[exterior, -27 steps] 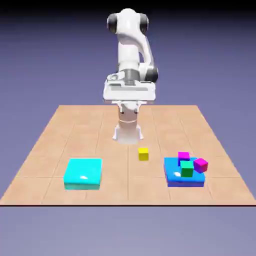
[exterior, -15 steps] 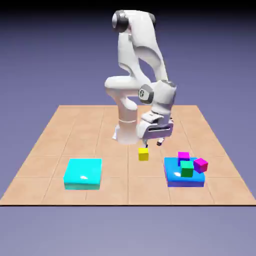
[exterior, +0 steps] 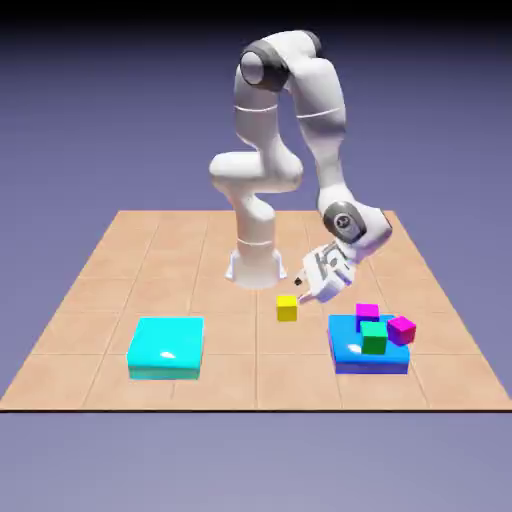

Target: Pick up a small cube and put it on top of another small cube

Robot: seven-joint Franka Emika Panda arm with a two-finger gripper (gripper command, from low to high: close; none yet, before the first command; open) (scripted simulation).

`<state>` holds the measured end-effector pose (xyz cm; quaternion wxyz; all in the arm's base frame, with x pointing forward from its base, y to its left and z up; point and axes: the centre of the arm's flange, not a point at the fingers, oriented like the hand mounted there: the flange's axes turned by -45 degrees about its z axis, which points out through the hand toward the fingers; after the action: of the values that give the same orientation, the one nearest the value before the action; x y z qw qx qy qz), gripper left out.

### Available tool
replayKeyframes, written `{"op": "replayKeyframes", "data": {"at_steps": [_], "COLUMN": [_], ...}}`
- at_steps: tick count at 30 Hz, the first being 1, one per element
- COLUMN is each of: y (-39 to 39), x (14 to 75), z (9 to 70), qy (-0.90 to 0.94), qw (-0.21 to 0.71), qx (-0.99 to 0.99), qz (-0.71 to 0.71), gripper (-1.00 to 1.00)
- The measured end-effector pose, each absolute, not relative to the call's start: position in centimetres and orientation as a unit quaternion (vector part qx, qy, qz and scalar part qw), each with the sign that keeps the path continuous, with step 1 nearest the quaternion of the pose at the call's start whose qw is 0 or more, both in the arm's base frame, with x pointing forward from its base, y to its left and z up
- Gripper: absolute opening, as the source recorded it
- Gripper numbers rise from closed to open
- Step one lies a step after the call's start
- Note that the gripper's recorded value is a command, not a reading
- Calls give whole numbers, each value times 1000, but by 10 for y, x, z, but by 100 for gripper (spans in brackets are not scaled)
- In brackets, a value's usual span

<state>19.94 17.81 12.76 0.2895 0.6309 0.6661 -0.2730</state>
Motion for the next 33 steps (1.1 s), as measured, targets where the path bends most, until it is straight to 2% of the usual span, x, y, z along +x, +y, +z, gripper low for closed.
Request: {"op": "replayKeyframes", "data": {"at_steps": [4, 5, 16, 27, 33], "y": [158, 155, 208, 281, 295], "x": [199, 198, 199, 300, 366], "z": [98, 93, 151, 194, 223], "qy": [666, 667, 675, 418, 242], "qw": [289, 289, 278, 126, 28], "qx": [631, 630, 619, 833, 896], "qz": [-273, -273, -290, -340, -372], "gripper": [0, -100, -100, -100, -100]}}
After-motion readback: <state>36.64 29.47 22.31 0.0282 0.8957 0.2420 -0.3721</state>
